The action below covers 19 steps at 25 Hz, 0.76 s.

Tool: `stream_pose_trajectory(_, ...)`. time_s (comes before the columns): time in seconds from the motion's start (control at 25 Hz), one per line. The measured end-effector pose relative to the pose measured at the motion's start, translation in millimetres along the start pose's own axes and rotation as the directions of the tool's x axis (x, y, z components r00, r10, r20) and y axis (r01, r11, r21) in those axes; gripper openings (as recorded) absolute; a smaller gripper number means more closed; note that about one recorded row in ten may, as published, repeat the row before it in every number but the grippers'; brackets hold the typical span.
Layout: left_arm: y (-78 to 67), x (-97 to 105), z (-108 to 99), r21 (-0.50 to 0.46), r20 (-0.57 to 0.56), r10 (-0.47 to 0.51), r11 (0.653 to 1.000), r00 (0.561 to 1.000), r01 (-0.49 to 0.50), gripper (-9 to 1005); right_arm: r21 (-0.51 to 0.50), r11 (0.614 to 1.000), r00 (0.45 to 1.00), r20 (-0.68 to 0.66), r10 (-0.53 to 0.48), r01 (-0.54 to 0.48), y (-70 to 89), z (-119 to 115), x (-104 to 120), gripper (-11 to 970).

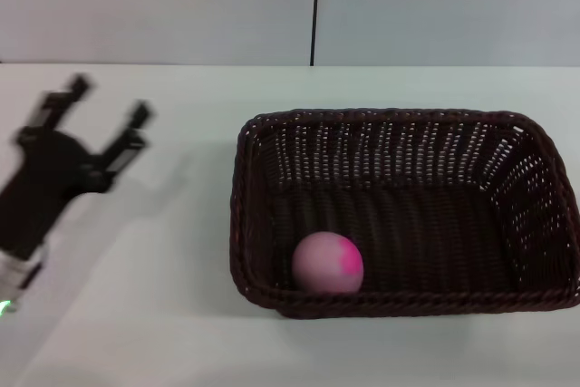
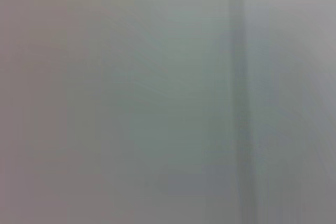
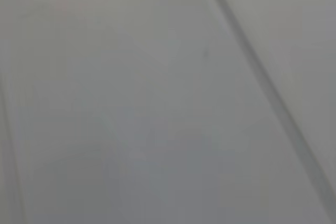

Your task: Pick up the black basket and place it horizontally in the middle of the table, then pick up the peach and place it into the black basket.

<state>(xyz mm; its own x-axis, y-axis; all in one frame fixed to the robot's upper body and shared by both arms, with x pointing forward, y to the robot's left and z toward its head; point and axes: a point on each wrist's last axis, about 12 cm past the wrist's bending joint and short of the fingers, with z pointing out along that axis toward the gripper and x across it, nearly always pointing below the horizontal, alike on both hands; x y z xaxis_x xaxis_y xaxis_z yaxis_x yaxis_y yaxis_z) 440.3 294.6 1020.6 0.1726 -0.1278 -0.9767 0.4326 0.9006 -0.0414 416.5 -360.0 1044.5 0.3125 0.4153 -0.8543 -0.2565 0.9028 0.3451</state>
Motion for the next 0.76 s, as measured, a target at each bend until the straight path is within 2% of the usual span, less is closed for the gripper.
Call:
stream_pose_trajectory(0.04,0.0,0,0,0.0,0.0,0.0,1.0,1.0,0.0,843,0.0,1.0,1.0,0.0,0.0,0.0,0.0,0,0,578)
stream_pose_trajectory(0.08,3.6,-1,-8,-0.057,0.009,0.023,0.998,1.0,-0.023,842,0.054,0.998,1.0,0.023,-0.021,0.02,0.8,-5,2,578)
stream_pose_trajectory(0.12,9.0,-2,-22,-0.154,0.017,0.064,0.986,0.998,-0.06,842,0.146,0.987,0.996,0.051,-0.068,0.06,3.3,-11,7,578)
stream_pose_trajectory(0.16,9.0,-2,-22,-0.154,0.017,0.064,0.986,0.998,-0.06,841,0.146,0.987,0.996,0.051,-0.068,0.06,3.3,-11,7,578)
stream_pose_trajectory(0.2,12.7,-3,-33,-0.222,0.014,0.094,0.971,0.995,-0.088,840,0.217,0.972,0.992,0.06,-0.108,0.093,7.0,-16,12,578)
stream_pose_trajectory(0.4,20.4,-5,-49,-0.33,0.001,0.12,0.937,0.993,-0.113,840,0.241,0.964,0.99,0.048,-0.13,0.115,11.6,-10,19,578)
stream_pose_trajectory(0.76,22.1,-5,-52,-0.354,-0.004,0.119,0.928,0.993,-0.113,840,0.225,0.968,0.991,0.048,-0.125,0.111,12.6,2,22,578)
